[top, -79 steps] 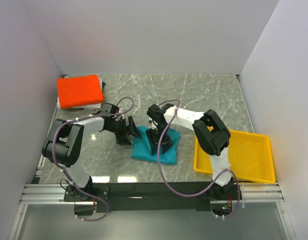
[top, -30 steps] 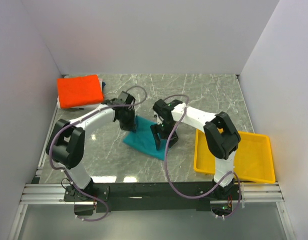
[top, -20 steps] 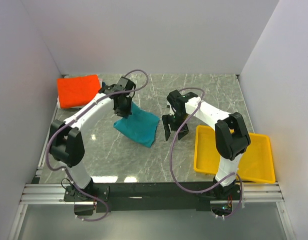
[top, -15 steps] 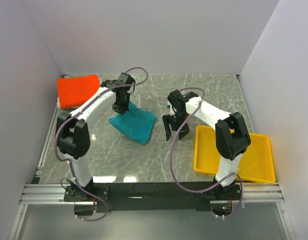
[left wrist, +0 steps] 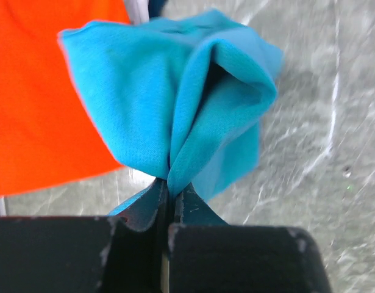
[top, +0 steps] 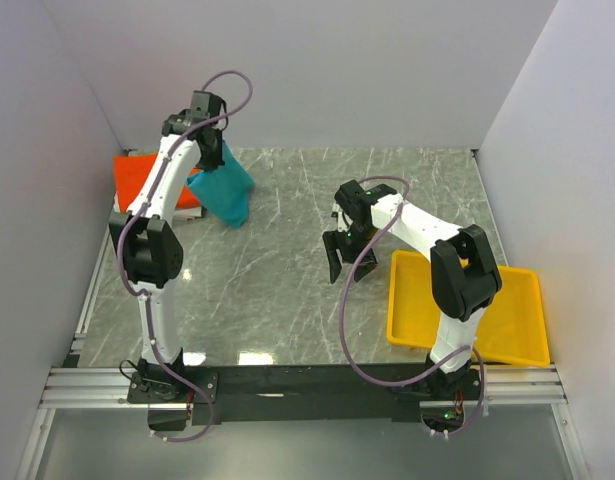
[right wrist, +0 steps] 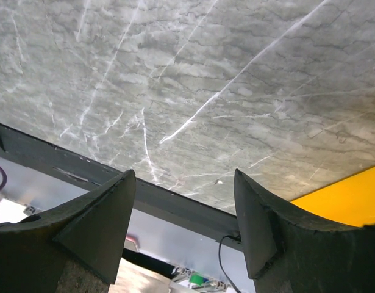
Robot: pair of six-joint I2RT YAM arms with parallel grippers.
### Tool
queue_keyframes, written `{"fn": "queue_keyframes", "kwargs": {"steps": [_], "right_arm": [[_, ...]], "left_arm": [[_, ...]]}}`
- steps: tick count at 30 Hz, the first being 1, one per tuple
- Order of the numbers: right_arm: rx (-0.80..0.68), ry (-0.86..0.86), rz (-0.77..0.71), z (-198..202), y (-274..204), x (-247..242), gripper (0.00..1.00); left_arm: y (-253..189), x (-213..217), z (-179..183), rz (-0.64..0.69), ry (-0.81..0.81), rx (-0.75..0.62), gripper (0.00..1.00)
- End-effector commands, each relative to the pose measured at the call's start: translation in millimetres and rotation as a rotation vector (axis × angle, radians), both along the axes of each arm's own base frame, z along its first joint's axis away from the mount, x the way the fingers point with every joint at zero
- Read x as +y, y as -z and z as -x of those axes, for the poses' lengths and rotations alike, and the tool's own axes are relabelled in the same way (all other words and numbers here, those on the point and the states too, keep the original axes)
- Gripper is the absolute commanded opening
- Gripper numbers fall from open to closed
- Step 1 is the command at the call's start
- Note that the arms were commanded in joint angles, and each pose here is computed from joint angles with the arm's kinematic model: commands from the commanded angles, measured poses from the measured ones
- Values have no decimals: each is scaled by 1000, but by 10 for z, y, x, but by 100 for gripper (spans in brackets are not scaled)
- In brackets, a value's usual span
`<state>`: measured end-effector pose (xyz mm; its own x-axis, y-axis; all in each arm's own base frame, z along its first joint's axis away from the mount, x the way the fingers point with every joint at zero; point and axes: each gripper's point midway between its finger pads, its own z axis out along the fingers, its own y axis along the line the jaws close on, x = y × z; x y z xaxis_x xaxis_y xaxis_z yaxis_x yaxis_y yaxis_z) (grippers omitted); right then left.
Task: Fold and stack the t-shirts
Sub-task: Neatly place the folded tshirt to the corner
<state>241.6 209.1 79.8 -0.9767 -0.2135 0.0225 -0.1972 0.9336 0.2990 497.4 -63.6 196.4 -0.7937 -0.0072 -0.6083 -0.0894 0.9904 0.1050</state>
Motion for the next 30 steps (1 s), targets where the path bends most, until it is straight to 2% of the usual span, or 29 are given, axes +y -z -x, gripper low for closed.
{"fn": "queue_keyframes", "kwargs": {"steps": [1, 9, 11, 19, 26, 30], "right_arm": [[-19, -26, -29, 25, -108, -14, 72], [1, -40, -30, 16, -61, 8, 72], [4, -40, -29, 10, -55, 5, 72], [7, -39, -29, 17, -60, 17, 71], [5, -30, -26, 29, -60, 6, 71], [7, -25, -23, 28, -59, 6, 71]], "left_arm": [[-298, 157, -149, 42, 3, -77, 0], [-778, 495, -238, 217, -26, -210, 0], [-943, 451, -224, 268, -1, -249, 0], [-1377, 845, -217, 443, -8, -378, 0], [-1446, 1121, -146, 516, -34, -410, 0], [-1263, 1208, -124, 537, -58, -371, 0]]}}
